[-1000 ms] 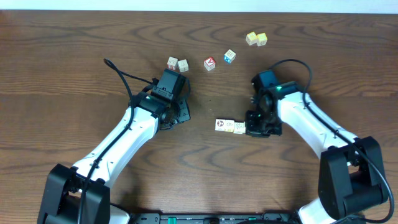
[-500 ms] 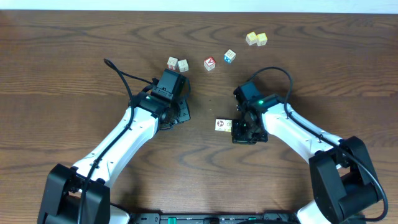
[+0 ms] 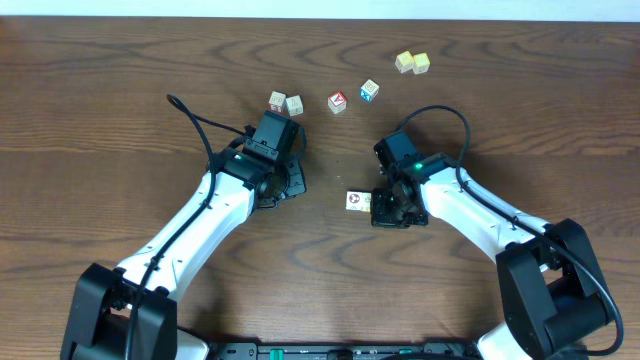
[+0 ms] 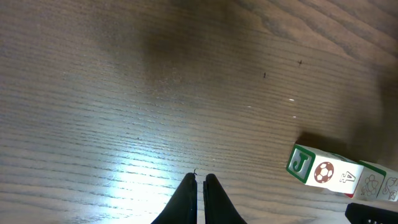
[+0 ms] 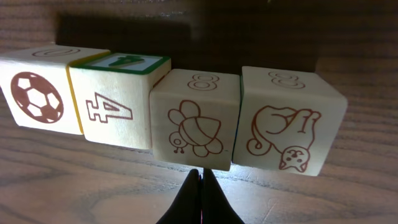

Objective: Lift 4 blocks
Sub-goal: 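Hold the right gripper against the right end of the row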

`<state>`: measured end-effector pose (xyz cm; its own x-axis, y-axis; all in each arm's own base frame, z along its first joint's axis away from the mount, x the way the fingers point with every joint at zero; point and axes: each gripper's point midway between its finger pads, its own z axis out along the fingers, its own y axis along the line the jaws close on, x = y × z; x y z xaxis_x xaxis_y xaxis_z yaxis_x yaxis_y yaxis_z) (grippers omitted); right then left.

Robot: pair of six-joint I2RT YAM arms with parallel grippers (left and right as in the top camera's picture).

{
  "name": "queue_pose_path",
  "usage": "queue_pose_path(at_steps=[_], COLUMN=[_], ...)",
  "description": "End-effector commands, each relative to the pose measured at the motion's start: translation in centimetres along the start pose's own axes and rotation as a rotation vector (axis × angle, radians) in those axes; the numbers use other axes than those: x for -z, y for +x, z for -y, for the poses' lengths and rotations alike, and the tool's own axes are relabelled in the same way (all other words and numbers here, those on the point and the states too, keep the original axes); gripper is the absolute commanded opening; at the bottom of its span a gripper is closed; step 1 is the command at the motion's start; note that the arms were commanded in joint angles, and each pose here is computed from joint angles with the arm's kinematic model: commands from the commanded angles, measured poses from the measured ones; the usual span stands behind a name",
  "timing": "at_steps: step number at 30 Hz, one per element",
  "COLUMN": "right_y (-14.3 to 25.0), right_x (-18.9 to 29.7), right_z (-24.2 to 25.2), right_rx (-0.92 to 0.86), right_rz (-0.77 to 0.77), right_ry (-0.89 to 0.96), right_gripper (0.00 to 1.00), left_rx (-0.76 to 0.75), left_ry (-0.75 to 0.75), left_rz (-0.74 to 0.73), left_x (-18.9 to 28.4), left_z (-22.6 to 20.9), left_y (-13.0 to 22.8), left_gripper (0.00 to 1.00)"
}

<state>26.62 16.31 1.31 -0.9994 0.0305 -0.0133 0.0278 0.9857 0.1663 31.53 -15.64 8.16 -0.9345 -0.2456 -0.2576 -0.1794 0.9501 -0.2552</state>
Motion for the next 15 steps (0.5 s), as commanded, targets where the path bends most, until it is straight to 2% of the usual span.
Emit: queue_pose_path(at_steps=[1,15], right_y=[-0.07,-0.55], right_x=[0.37,0.39], right_z=[0.0,0.1], right_rx=[-0.004,-0.003], right_rz=[0.022,0.044], right_ry=[0.009,0.018], right_gripper=[0.01,0.01], left_rx=[0.003,0.003], left_ry=[-0.024,-0.024], left_rz=[-0.007,-0.007], left_x=[-0.32,-0.32], left_z=[-0.74,-0.74], left_y=[0.45,0.45], left_gripper=[0.07,0.08])
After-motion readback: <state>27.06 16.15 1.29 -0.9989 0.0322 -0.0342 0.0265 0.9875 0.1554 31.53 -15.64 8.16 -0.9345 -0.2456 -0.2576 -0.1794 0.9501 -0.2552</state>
